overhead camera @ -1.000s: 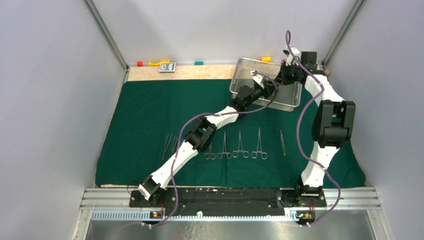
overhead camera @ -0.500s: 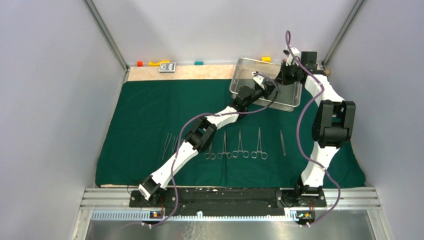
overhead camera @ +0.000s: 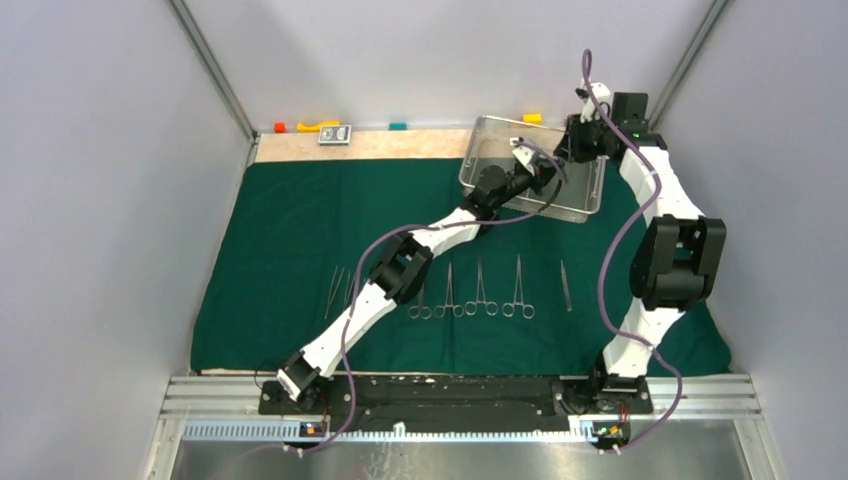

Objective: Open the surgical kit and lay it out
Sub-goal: Pick up the medical item from the container, then place the medical item in the surgical kit.

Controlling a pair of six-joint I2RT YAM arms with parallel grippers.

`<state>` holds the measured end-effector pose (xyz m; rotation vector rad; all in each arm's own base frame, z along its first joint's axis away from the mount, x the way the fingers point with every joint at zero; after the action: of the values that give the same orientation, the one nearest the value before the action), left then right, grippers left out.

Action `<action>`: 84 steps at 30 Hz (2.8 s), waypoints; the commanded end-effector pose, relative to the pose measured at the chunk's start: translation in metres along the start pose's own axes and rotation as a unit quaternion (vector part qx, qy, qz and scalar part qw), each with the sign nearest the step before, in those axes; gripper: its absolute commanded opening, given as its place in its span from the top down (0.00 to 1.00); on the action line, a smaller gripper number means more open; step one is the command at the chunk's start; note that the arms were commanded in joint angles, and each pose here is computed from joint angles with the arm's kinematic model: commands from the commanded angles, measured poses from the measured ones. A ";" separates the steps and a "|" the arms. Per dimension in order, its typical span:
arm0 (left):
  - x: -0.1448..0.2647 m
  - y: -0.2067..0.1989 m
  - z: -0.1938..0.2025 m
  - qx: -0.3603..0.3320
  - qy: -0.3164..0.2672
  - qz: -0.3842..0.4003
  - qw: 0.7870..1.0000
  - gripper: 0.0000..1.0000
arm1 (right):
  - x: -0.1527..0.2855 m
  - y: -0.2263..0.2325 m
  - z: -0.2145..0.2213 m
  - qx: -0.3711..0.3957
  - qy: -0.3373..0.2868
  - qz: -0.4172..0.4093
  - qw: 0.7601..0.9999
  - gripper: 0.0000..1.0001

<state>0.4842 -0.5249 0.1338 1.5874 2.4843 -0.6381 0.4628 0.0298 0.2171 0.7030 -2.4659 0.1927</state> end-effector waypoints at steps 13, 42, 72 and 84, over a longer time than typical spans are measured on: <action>-0.022 -0.117 -0.164 0.090 0.109 0.079 0.987 1.00 | 0.158 0.001 -0.095 0.036 -0.168 0.092 0.981 0.48; 0.059 -0.206 0.028 0.438 0.348 0.050 0.827 1.00 | 0.196 0.025 0.040 -0.038 -0.100 0.072 0.992 0.48; 0.066 -0.175 0.064 0.465 0.346 -0.004 0.815 1.00 | 0.191 0.024 0.060 -0.053 -0.079 0.065 0.993 0.48; 0.075 -0.170 0.071 0.464 0.358 -0.025 0.809 1.00 | 0.193 0.024 0.061 -0.051 -0.077 0.068 0.993 0.48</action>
<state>0.2891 -0.5529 0.0815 2.4465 2.9208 -1.7963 0.2886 -0.0504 0.2674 0.5144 -2.6224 0.0310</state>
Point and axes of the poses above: each gripper's point midway between its finger pads, its own x axis back along the fingers, its own y axis along the line the jaws close on, z = x × y, the point moved 6 cm from there along x, back along the fingers, and after that the axes turned 12 degrees about x, right-handed, at the moved point
